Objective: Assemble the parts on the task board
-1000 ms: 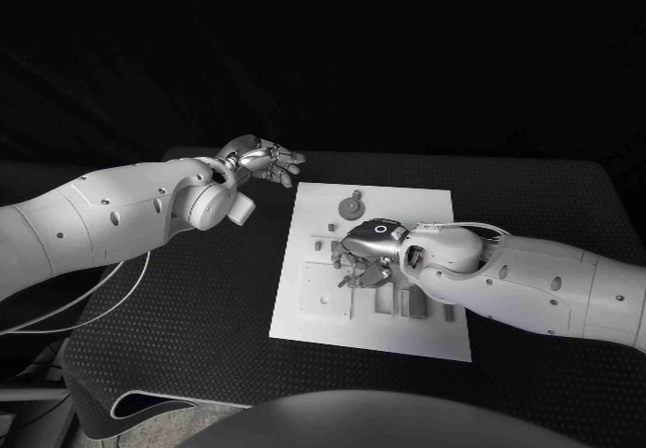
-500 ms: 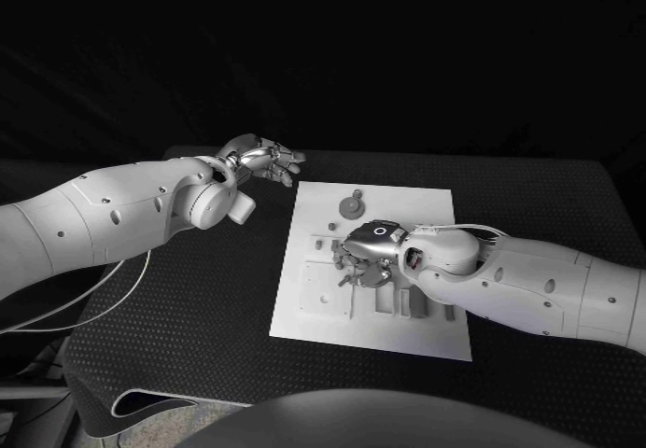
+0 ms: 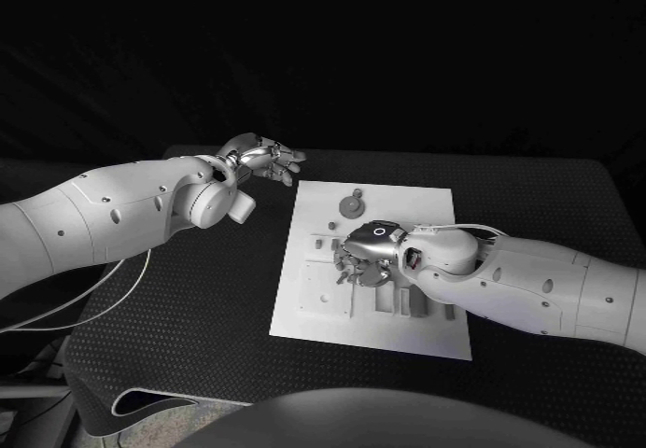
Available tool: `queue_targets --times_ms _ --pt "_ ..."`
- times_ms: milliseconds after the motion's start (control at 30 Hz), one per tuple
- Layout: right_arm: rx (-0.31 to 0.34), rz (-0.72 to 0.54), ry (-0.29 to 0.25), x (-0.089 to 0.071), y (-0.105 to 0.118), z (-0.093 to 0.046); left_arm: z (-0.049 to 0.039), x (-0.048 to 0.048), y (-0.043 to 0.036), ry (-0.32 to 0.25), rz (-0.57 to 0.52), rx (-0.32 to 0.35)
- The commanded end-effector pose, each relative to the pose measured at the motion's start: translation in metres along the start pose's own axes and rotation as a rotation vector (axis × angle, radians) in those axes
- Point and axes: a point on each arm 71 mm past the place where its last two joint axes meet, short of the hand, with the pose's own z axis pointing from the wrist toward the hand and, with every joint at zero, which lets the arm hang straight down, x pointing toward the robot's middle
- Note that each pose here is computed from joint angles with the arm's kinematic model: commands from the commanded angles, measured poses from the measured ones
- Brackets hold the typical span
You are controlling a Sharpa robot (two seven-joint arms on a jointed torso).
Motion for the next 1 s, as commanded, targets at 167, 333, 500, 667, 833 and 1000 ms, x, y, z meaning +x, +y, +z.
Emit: queue_targets --times_ms 167,333,500,667,833,1000 --pt "-0.016 -0.004 0.035 0.0036 0.0027 0.0002 0.0005 0.0022 -0.0021 0.015 -0.007 0.009" --pt "-0.016 0.0 0.039 0.0041 0.0025 0.0002 0.0005 0.0024 -0.0021 0.016 -0.007 0.009" --pt "-0.019 0.002 0.037 0.0043 0.0042 0.0019 0.0007 0.0027 -0.0022 0.016 -0.007 0.008" --pt "-0.019 0.003 0.032 0.0046 0.005 0.0027 0.0007 0.0029 -0.0022 0.017 -0.008 0.008" --pt "-0.019 0.001 0.025 0.004 0.0056 0.0029 0.0007 0.0028 -0.0022 0.017 -0.008 0.008" --pt "-0.023 0.001 0.024 0.0037 0.0069 0.0035 0.0007 0.0032 -0.0022 0.019 -0.008 0.006"
